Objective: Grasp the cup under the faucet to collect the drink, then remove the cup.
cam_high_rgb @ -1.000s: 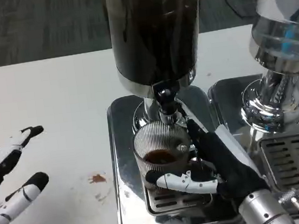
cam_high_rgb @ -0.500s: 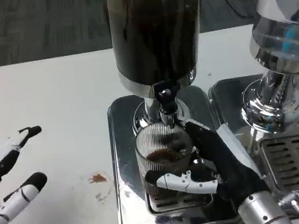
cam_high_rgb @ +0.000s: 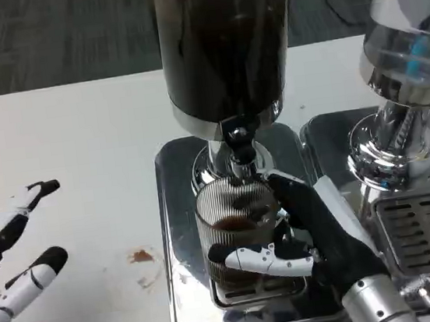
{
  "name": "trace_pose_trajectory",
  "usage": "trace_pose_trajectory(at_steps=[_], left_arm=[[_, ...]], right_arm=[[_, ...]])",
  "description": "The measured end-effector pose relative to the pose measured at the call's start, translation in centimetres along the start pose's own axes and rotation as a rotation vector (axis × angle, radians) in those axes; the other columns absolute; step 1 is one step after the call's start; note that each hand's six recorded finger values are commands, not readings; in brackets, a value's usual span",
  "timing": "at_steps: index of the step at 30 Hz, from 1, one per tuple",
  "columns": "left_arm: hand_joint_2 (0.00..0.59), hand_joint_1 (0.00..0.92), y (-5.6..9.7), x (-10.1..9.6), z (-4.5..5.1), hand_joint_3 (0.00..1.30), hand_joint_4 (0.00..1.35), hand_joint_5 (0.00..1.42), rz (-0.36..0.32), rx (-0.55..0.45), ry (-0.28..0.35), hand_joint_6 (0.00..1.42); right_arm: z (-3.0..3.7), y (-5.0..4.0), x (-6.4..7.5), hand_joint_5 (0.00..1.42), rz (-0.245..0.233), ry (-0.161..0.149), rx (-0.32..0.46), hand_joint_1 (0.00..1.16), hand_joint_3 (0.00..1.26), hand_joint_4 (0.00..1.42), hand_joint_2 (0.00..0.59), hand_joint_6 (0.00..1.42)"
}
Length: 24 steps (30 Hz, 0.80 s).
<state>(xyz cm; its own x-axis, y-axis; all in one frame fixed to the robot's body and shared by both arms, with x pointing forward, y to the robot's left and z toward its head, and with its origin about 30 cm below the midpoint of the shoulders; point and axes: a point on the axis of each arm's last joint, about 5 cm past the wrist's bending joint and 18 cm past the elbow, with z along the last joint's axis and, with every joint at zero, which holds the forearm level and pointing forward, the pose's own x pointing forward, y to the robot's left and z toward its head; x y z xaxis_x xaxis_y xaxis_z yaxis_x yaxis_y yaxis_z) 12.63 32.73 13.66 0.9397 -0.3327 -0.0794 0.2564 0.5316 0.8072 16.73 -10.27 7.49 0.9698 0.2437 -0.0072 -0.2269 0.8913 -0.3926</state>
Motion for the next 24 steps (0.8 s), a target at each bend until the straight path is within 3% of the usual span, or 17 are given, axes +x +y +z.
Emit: trace_pose_trajectory(at_steps=[10,24], left_arm=[[0.245,0.000,0.0,0.0,-0.02,0.06,0.00,0.00,0.000,-0.002,0.003,0.00],[0.235,0.000,-0.3,1.7,-0.12,0.03,0.00,0.00,-0.017,-0.014,-0.029,0.00]], right_arm=[[0.01,0.03,-0.1,0.75,-0.023,-0.002,-0.024,0.96,0.41,0.52,0.161,1.03],[-0.12,-0.90,-0.3,0.79,-0.065,0.005,-0.084,0.98,0.44,0.55,0.152,1.11]])
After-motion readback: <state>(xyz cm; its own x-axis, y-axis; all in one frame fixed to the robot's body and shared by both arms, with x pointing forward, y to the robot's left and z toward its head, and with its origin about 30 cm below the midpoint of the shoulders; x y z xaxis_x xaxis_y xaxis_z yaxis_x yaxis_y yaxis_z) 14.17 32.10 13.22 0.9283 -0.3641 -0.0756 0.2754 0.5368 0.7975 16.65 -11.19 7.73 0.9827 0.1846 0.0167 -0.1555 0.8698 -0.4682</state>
